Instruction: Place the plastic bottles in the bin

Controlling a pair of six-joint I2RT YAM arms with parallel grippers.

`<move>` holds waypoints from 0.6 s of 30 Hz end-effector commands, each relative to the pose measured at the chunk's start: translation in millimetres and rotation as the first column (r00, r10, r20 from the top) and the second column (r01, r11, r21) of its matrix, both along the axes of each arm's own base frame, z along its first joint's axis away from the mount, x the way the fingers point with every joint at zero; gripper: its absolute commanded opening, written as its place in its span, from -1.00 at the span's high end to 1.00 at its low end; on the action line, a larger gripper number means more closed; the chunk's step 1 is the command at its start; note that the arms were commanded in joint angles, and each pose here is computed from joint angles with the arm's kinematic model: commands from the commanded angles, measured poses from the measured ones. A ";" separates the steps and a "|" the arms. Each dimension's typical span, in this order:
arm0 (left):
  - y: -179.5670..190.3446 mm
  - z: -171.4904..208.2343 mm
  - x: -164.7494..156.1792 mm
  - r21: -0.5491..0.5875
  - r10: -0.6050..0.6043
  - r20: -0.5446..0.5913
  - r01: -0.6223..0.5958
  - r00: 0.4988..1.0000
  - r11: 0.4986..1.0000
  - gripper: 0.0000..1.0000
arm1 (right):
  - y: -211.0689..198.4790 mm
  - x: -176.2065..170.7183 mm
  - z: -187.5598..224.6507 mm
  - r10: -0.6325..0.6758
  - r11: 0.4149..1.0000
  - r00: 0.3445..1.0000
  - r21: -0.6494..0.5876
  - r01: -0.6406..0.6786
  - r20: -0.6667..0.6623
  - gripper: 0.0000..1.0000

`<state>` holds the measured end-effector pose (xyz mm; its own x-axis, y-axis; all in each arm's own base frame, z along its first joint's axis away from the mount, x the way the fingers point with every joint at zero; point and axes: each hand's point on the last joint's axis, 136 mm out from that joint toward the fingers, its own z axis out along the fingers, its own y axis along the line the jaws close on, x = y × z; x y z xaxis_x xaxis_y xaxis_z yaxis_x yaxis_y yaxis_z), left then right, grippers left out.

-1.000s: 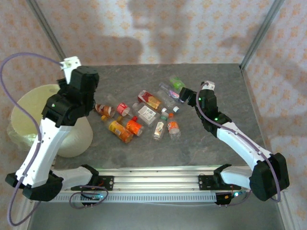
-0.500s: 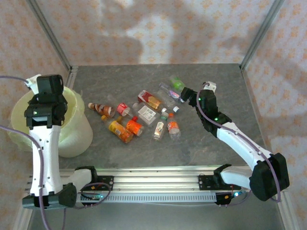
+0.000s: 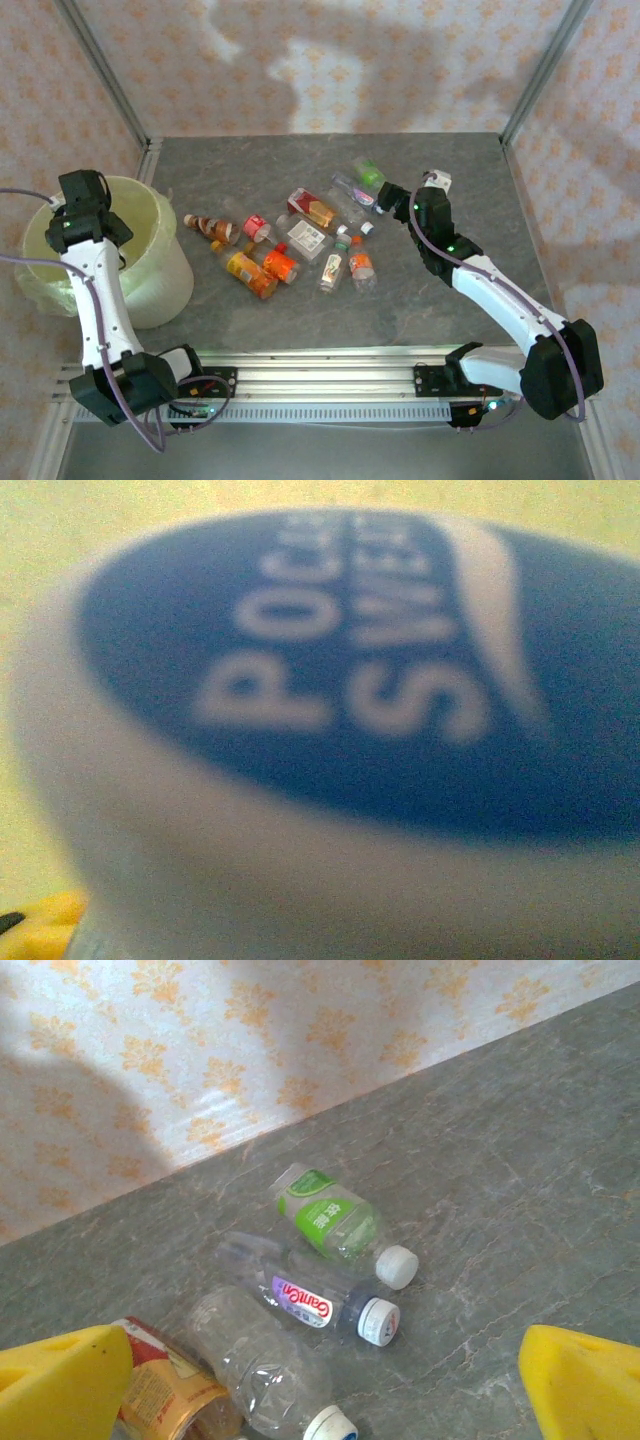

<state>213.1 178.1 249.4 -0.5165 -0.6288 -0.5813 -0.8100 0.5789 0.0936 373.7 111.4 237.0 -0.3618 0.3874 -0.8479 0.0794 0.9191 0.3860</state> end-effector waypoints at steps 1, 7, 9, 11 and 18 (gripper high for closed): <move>-6.5 -17.6 0.5 -0.070 -0.006 -0.015 0.005 1.000 0.998 -0.27 | -14.8 -2.4 4.0 -0.084 0.996 0.996 0.004 0.084 0.027 -0.98; -11.7 -33.4 8.7 -0.135 -0.023 -0.026 0.020 0.999 0.991 -0.30 | -13.4 -4.1 0.2 -0.075 0.997 0.996 0.016 0.074 0.037 -0.98; -14.4 -35.7 10.5 -0.152 -0.032 -0.021 0.029 0.999 0.988 -0.32 | -10.7 -3.3 -0.8 -0.058 0.998 0.998 0.005 0.058 0.029 -0.98; -15.9 -37.4 10.7 -0.159 -0.037 -0.019 0.034 0.999 0.987 -0.34 | -8.9 -2.1 -2.5 -0.049 0.999 0.999 0.001 0.049 0.021 -0.98; -16.7 -35.9 9.2 -0.156 -0.033 -0.012 0.031 0.999 0.987 -0.47 | -3.7 2.0 -4.3 -0.034 0.999 0.999 0.007 0.034 0.014 -0.98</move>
